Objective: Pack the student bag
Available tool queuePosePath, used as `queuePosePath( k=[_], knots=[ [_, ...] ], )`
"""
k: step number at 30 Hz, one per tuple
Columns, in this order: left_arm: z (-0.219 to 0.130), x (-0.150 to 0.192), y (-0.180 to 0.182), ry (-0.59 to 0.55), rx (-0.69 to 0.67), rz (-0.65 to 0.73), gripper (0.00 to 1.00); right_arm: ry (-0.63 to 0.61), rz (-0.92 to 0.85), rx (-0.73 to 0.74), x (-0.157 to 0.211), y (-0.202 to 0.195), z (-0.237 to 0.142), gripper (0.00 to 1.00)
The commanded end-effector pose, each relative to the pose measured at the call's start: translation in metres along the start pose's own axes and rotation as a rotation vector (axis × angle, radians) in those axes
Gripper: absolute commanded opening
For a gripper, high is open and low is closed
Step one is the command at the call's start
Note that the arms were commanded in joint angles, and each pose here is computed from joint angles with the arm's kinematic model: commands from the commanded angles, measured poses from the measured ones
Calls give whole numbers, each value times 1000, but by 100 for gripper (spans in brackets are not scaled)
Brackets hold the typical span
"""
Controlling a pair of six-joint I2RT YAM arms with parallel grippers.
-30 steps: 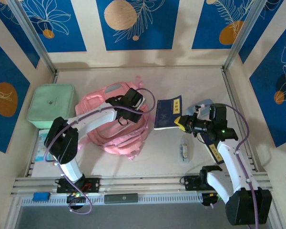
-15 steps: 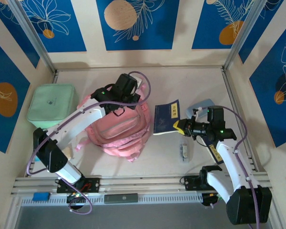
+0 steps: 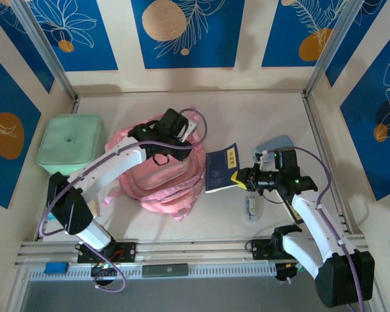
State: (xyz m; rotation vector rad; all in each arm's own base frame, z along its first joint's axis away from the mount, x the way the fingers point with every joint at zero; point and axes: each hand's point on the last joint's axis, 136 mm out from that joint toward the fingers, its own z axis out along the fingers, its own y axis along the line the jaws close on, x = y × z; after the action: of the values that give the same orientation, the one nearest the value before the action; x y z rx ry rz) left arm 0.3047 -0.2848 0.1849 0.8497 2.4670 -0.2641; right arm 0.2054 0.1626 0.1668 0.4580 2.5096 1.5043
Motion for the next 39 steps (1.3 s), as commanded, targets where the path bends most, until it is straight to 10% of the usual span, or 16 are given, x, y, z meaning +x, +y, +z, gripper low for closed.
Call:
queuePosePath(
  k=[1,12,18,26,39],
  knots=[
    [24,24,-11,100,-7,50,53,1,-42,-26,-1,13,-5,0],
    [80,62,23,233,-284,33,67,-14,-37,-35,-4,13,-9,0],
    [88,62,23,223,-286,28,44,-12,-38,-44,-5,15,-8,0],
    [36,14,32,90,-329,71,0,18,-57,-46,-1,22,-11,0],
    [-62,-78,27,-231,-307,232,0,109,-215,-60,26,33,27,0]
  ],
)
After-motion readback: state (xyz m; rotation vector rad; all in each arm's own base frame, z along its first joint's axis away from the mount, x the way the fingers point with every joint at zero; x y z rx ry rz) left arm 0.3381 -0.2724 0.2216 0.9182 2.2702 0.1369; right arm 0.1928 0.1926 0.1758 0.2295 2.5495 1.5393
